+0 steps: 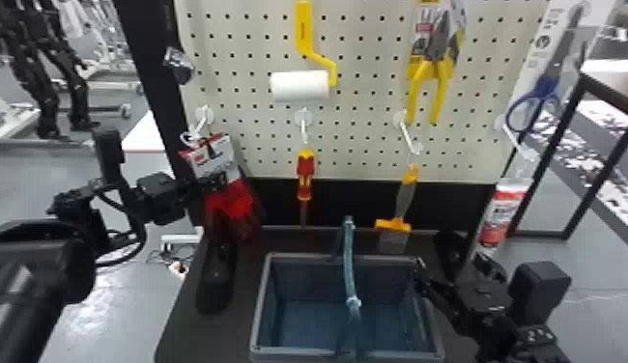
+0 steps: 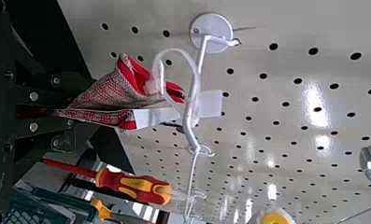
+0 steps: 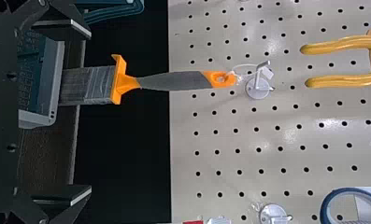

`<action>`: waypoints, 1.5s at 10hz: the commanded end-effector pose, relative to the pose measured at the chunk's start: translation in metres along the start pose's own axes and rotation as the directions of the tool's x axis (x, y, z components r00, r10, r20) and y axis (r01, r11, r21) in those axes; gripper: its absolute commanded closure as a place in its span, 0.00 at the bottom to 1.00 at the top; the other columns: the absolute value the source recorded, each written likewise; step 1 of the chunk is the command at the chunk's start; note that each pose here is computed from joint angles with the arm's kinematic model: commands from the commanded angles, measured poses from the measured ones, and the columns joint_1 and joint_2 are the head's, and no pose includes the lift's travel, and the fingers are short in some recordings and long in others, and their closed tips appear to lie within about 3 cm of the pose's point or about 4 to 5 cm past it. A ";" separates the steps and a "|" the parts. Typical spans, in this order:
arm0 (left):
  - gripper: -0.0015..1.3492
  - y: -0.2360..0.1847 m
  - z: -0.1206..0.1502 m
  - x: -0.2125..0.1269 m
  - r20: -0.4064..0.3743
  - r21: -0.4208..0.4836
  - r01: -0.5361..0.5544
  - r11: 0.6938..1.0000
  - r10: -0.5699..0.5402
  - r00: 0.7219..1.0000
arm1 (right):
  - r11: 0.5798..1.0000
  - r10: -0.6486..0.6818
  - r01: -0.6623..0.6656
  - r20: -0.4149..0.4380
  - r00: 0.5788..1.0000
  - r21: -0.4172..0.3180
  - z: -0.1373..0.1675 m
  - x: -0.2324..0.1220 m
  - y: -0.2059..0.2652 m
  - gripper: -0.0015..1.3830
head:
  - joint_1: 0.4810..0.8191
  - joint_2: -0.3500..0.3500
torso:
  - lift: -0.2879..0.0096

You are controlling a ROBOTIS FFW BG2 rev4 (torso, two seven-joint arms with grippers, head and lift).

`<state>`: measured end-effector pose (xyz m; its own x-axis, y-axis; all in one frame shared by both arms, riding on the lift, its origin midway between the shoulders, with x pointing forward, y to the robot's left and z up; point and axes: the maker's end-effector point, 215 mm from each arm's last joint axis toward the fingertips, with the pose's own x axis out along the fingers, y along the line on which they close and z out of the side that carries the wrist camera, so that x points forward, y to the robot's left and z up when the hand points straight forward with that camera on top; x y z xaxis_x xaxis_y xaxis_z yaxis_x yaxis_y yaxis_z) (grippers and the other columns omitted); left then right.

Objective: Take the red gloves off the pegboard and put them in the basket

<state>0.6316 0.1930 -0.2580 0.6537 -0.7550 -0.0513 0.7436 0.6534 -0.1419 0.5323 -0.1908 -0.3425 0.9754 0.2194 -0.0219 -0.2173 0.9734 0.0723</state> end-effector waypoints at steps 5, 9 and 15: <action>0.90 -0.039 0.028 0.019 0.066 0.003 0.027 1.000 -0.027 0.997 | 1.000 0.000 0.000 -0.001 1.000 0.002 -0.001 0.000 0.000 0.10 | 0.20 0.50 | 0.63; 0.90 -0.055 0.030 0.017 0.116 -0.030 -0.050 0.998 0.053 0.992 | 1.000 0.000 0.000 -0.002 1.000 0.004 -0.002 0.000 0.000 0.10 | 0.20 0.50 | 0.63; 0.90 -0.048 0.016 0.006 0.168 -0.094 -0.169 0.981 0.183 0.969 | 1.000 0.000 0.000 0.002 1.000 0.009 -0.001 0.000 0.000 0.10 | 0.20 0.50 | 0.63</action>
<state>0.6017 0.1584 -0.2320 0.7924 -0.6044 0.0821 0.6067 0.7673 -0.2077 0.5324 -0.1910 -0.3435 0.9755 0.2191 -0.0197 -0.2168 0.9729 0.0808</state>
